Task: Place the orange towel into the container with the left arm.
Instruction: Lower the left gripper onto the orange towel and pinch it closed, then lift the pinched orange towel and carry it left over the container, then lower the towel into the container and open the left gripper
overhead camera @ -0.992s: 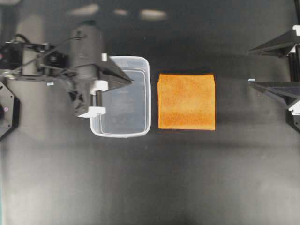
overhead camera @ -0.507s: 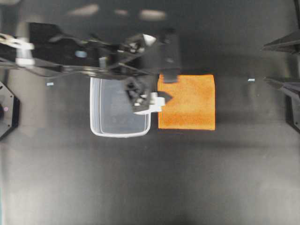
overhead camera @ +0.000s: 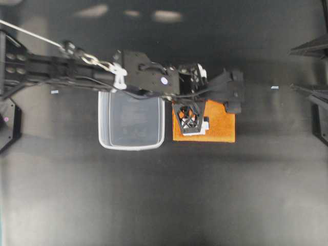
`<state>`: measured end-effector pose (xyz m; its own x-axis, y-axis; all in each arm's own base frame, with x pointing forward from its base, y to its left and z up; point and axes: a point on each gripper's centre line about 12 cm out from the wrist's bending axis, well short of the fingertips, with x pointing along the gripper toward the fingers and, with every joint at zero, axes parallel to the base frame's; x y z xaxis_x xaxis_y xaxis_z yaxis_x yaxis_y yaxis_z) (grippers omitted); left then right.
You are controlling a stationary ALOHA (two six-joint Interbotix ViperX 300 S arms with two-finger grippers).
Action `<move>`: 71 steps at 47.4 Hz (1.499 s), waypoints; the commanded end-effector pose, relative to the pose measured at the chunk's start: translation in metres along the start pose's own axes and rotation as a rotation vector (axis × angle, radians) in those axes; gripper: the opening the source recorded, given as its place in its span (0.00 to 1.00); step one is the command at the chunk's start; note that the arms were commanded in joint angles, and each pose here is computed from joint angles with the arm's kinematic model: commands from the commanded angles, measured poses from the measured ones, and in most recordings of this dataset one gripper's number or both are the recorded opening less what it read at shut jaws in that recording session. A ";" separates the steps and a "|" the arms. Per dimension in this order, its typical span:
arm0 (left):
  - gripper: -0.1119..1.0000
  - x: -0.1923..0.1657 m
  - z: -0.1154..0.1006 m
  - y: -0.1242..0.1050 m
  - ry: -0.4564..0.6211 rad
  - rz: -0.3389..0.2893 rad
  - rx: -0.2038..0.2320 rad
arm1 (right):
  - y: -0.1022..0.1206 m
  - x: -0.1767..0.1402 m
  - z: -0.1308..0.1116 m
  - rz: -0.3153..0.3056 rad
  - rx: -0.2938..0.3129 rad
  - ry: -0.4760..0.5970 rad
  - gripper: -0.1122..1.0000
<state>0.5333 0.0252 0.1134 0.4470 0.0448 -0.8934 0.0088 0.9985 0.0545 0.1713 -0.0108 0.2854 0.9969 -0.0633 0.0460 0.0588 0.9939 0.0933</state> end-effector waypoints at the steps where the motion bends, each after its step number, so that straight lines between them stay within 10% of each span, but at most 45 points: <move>1: 0.90 0.011 0.001 -0.003 0.020 -0.002 0.013 | 0.000 0.001 0.003 -0.003 0.003 -0.008 0.81; 18: 0.83 0.023 -0.005 -0.006 0.052 -0.004 0.007 | 0.000 0.001 0.001 -0.003 0.004 -0.003 0.81; 33: 0.17 0.012 0.005 -0.022 0.021 -0.017 0.036 | 0.000 0.001 0.001 -0.003 0.003 -0.003 0.81; 53: 0.16 -0.156 0.050 -0.014 -0.193 -0.002 0.033 | -0.001 0.001 0.001 -0.003 0.004 -0.003 0.81; 71: 0.16 -0.235 -0.047 0.008 -0.106 0.022 -0.014 | 0.000 0.000 0.002 -0.002 0.004 -0.014 0.81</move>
<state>0.4157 0.0244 0.2988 0.5379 0.0601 -0.8408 -0.0112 0.9979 0.0642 0.1707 -0.0110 0.2837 0.9968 -0.0648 0.0460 0.0603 0.9938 0.0933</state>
